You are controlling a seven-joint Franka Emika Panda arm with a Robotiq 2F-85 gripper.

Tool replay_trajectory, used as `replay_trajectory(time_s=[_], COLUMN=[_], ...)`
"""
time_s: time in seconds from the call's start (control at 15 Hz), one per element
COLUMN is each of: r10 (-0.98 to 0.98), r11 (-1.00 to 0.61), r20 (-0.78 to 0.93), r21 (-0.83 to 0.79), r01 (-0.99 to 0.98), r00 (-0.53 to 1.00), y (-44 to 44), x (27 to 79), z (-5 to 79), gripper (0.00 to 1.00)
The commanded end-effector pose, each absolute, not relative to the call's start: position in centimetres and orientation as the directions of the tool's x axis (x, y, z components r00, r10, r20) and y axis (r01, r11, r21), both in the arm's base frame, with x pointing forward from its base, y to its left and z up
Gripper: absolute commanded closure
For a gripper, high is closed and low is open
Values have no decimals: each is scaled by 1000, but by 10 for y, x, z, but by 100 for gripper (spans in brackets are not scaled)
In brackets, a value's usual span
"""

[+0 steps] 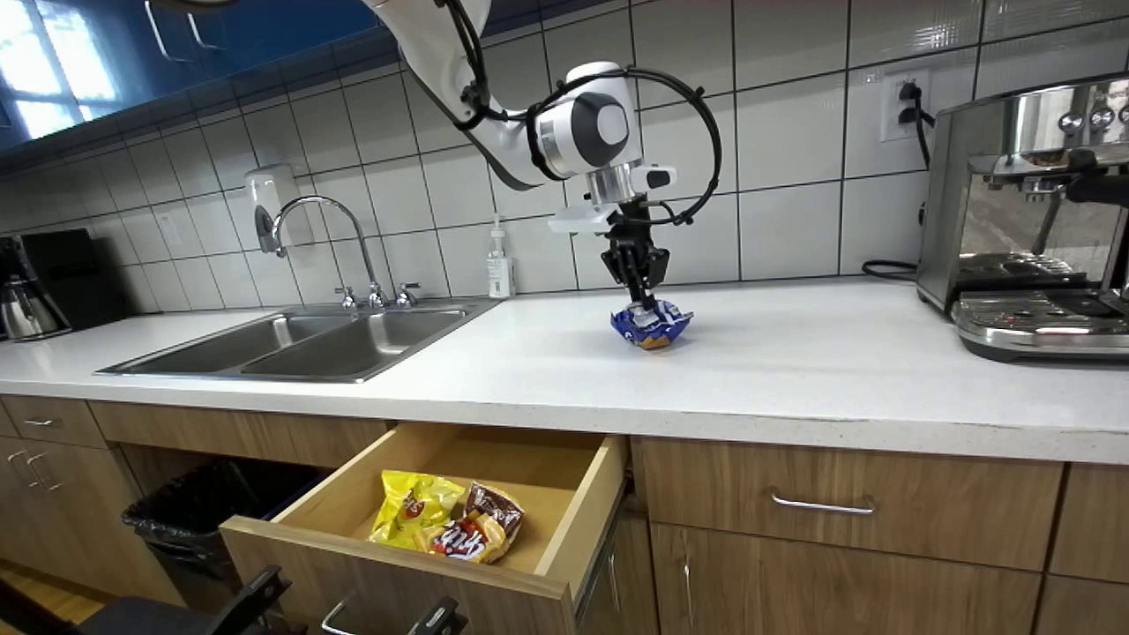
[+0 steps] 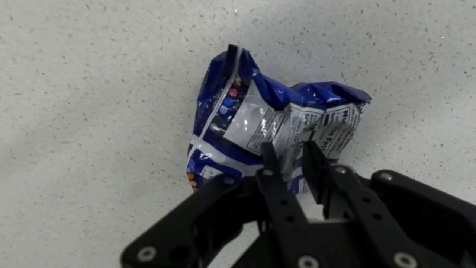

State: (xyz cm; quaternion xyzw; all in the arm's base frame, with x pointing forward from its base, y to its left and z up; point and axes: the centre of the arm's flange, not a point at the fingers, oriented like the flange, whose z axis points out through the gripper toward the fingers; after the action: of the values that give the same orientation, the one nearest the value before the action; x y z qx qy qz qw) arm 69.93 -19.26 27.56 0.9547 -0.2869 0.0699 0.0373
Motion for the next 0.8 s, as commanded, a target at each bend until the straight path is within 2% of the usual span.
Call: replay_trajectory(time_s=[0.0, 0.73], r10=[-532, -505], r11=[-841, -858], r20=[138, 161], r21=[26, 15], r01=[-540, -513], r00=[835, 848], y=[-198, -190], x=[707, 694], z=[281, 296], gripper=[100, 100])
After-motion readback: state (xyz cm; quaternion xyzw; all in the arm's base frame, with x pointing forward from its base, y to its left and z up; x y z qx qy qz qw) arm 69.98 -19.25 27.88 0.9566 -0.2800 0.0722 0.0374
